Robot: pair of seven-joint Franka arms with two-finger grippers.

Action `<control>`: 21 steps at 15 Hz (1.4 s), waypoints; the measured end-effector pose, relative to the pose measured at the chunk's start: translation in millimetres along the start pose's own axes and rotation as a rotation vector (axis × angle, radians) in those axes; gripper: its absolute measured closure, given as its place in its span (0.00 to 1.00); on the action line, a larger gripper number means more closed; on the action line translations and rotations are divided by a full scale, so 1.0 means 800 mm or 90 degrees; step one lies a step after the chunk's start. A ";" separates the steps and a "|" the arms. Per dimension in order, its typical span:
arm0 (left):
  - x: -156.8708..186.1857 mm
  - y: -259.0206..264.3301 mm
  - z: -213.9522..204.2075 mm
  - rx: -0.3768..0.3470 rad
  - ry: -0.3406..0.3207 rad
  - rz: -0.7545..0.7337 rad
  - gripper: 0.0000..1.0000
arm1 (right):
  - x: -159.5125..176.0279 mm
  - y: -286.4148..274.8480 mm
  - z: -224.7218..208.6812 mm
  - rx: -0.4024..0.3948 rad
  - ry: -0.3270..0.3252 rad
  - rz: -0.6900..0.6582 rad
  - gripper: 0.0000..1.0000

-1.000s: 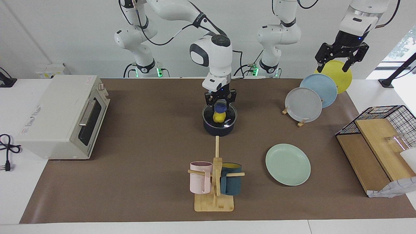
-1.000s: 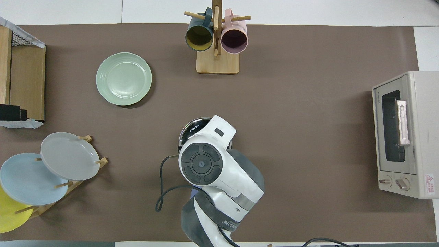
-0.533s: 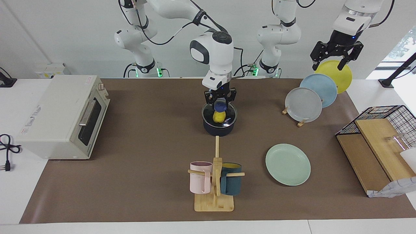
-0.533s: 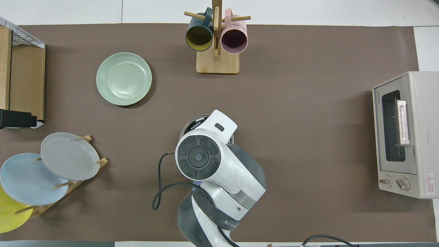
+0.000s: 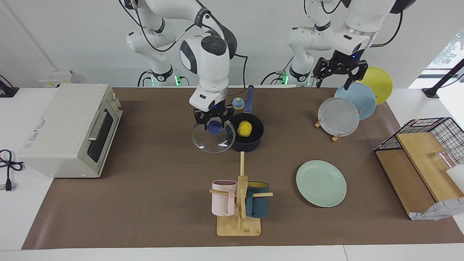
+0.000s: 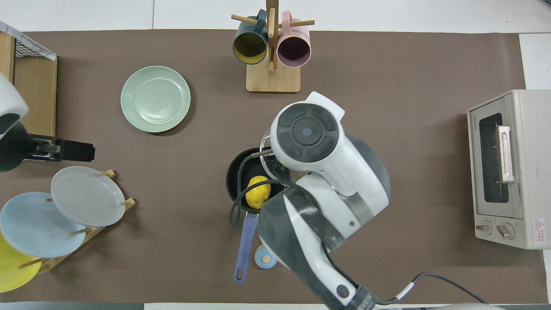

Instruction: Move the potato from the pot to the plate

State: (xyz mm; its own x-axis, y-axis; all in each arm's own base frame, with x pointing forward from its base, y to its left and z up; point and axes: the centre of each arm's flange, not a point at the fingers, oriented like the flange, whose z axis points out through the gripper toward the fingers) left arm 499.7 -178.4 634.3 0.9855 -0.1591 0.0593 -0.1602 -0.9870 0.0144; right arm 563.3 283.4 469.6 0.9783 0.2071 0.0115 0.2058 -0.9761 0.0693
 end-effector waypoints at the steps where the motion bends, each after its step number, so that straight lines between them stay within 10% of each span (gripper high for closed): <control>1: 0.004 0.028 0.016 -0.006 -0.006 -0.003 0.00 | 0.001 0.029 0.012 -0.003 -0.014 -0.012 0.35; 12: -0.026 0.220 0.228 -0.040 -0.049 -0.026 0.00 | -0.069 0.279 0.162 0.014 0.019 -0.032 0.35; 21: -0.042 0.268 0.318 -0.031 -0.065 -0.007 0.00 | -0.096 0.305 0.193 0.033 0.025 0.007 0.35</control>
State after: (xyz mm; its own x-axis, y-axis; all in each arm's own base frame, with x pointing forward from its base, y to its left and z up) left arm 446.3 -390.6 381.5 0.9873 -0.1530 -0.0434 -0.1502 -0.9866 0.0632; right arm 542.6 19.2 331.8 0.9789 0.1975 0.0518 0.1968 -0.9803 0.0179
